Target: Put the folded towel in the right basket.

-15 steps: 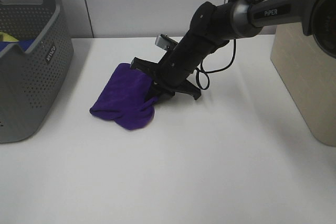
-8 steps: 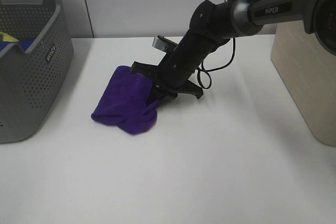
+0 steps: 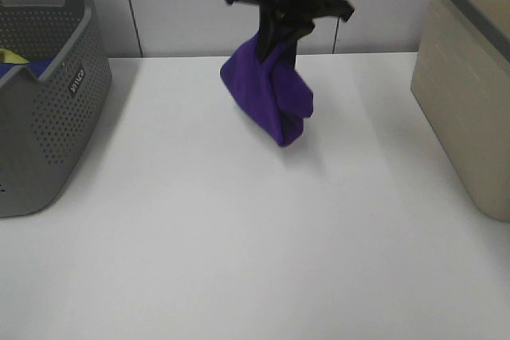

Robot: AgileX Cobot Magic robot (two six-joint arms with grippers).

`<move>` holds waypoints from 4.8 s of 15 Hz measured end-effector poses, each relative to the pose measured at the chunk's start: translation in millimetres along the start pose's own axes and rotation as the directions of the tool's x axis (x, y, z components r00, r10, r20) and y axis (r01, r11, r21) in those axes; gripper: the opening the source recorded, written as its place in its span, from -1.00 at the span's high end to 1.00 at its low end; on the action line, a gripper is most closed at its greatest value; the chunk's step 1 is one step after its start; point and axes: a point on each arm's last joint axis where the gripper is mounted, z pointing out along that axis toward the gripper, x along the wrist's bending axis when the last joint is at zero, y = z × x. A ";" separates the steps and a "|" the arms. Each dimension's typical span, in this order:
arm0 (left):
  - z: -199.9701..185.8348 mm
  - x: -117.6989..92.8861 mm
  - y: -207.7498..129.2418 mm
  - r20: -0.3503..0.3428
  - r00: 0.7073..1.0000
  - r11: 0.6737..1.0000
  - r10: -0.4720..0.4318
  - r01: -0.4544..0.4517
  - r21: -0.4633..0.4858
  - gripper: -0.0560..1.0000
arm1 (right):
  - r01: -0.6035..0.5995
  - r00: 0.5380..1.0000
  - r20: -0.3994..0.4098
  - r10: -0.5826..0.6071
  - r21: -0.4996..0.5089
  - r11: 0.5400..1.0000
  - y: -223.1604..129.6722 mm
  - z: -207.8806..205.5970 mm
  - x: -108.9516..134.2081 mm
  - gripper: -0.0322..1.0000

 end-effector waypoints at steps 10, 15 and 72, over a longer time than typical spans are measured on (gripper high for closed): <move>0.0 0.0 0.0 0.000 1.000 1.000 0.000 0.000 0.000 -0.98 | -0.318 0.866 0.188 0.463 -0.508 0.800 -60.9 -246.8 -183.7 0.80; 0.0 0.0 0.0 0.000 1.000 1.000 0.000 0.000 0.000 -0.98 | -0.308 0.790 0.366 0.491 -0.455 0.835 -79.5 -243.2 -214.1 0.72; 0.0 0.0 0.0 0.000 1.000 1.000 0.000 0.000 0.000 -0.98 | -0.010 0.867 0.362 0.342 -0.674 0.738 -446.3 -157.1 -7.1 -0.92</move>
